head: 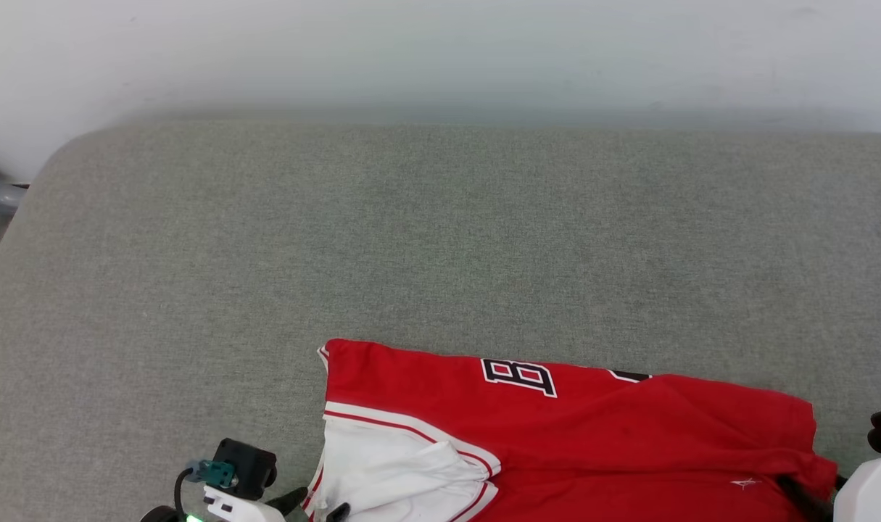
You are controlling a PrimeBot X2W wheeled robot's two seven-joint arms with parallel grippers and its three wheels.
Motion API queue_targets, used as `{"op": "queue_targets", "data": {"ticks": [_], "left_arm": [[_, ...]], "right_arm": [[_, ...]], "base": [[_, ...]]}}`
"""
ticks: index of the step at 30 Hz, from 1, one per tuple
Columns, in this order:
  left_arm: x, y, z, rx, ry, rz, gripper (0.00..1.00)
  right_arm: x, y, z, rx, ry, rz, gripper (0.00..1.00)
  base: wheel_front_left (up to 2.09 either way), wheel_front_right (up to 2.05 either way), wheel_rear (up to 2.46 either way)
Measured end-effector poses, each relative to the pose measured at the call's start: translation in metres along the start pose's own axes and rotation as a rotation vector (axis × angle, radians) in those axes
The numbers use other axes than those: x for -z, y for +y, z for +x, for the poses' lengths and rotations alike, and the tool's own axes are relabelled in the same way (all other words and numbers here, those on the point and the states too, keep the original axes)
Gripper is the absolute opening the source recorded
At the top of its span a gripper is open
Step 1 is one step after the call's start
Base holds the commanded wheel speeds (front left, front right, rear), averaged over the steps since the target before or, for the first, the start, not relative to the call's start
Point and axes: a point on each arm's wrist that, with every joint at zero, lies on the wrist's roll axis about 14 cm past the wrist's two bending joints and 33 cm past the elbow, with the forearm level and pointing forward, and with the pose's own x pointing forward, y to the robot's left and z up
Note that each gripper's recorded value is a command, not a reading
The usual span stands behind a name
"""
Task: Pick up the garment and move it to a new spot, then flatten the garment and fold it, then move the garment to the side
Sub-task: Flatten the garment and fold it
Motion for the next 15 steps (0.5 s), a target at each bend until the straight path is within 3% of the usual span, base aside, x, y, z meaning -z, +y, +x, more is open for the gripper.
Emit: {"op": "queue_targets", "data": {"ticks": [9, 15], "left_arm": [[-0.049, 0.004, -0.005, -0.064, -0.262, -0.004, 1.0], [-0.092, 0.014, -0.021, -0.145, -0.455, 0.09, 1.0]], "right_arm": [[-0.025, -0.002, -0.02, 0.005, -0.077, 0.007, 1.0], [-0.041, 0.0, -0.028, 0.025, -0.104, 0.03, 1.0]], "base": [[0.0, 0.0, 0.0], [0.0, 0.0, 0.0]]}}
